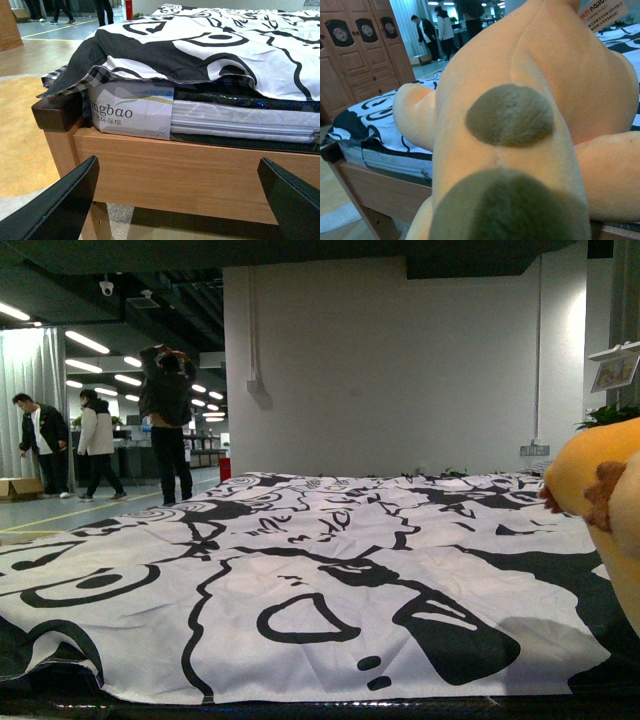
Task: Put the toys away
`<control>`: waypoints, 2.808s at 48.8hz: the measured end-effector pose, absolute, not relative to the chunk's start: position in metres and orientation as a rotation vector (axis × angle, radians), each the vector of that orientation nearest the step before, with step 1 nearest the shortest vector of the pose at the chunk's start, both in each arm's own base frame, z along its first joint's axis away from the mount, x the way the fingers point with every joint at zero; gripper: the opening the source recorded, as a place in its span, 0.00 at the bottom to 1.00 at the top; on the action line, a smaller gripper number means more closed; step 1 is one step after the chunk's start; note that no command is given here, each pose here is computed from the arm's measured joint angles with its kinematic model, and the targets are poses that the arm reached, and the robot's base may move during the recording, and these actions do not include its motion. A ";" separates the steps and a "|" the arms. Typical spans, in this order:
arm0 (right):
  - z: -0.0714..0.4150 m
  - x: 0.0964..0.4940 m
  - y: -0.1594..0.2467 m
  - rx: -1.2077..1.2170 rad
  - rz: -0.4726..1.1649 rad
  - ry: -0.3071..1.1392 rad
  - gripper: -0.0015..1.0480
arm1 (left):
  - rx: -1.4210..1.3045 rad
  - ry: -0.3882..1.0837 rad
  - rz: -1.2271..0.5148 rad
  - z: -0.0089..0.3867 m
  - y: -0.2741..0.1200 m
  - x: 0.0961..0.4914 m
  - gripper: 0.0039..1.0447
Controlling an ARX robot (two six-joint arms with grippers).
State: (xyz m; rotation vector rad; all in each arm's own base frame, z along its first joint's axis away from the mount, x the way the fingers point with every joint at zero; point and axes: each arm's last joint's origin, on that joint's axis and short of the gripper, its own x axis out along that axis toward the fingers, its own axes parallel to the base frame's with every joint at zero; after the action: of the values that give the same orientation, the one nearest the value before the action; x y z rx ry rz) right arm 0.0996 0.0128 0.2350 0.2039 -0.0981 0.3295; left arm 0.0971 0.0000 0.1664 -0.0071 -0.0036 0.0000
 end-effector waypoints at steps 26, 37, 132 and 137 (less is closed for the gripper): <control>0.179 0.099 0.007 0.113 0.199 -0.103 0.11 | -0.007 -0.004 0.000 0.166 0.000 0.097 0.94; 0.180 0.095 0.011 0.083 0.219 -0.128 0.11 | -0.007 -0.004 0.000 0.166 0.000 0.097 0.94; 0.178 0.095 0.012 0.086 0.218 -0.118 0.11 | -0.007 -0.004 0.000 0.166 0.000 0.097 0.94; 0.178 0.095 0.012 0.086 0.218 -0.118 0.11 | -0.007 -0.004 -0.001 0.166 0.000 0.097 0.94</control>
State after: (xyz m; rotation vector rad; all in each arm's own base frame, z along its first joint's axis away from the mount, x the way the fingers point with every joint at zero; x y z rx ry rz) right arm 0.0953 0.0119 0.1785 0.0856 -0.1179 0.2185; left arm 0.0971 0.0000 0.1665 -0.0067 -0.0040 -0.0008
